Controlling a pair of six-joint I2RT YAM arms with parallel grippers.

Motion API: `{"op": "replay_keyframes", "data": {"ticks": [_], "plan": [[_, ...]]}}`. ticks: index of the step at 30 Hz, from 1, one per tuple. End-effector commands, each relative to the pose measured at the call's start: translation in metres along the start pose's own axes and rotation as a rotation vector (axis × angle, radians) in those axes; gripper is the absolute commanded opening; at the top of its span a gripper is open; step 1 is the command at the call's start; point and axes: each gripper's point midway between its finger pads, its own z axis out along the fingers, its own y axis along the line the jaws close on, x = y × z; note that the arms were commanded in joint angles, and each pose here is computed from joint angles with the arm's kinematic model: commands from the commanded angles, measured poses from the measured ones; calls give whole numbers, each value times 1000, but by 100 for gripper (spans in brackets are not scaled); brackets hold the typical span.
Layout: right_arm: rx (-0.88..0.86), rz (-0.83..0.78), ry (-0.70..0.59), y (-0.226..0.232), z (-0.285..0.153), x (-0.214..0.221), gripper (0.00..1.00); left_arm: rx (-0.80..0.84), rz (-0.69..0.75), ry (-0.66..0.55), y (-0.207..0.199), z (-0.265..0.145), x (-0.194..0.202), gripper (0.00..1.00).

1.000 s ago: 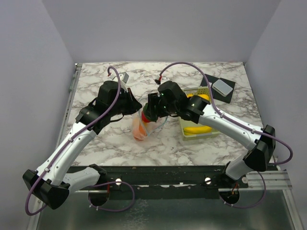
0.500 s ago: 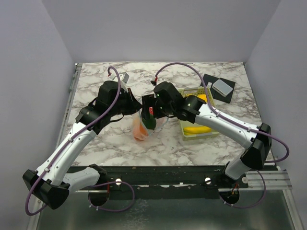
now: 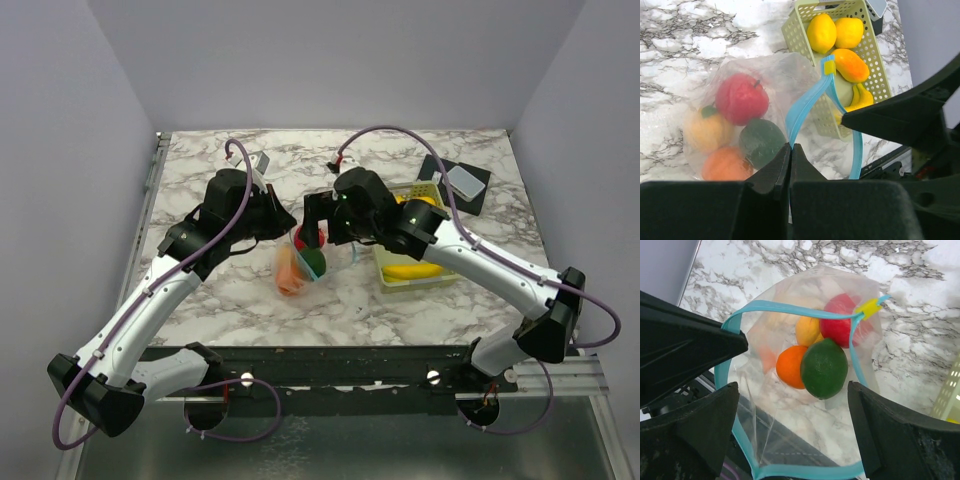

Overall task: Place the food in the zip-top bag and seal the zipper
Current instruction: Pick up the fake fruit from the bin.

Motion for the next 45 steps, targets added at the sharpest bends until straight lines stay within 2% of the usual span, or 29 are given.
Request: {"op": "replay_keyframes", "data": {"ticks": [1, 13, 22, 33, 45], "plan": [[55, 15, -76, -9, -30, -17, 95, 18, 16, -21, -2, -2, -3, 0], [324, -43, -194, -68, -81, -36, 94, 16, 22, -18, 0, -2, 0, 0], [514, -77, -193, -118, -94, -45, 93, 6, 26, -23, 4, -4, 1, 0], [623, 24, -87, -189, -62, -40, 92, -4, 52, -44, 5, -10, -2, 0], [639, 156, 38, -244, -6, -20, 93, 8, 84, -59, 3, -14, -5, 0]]}}
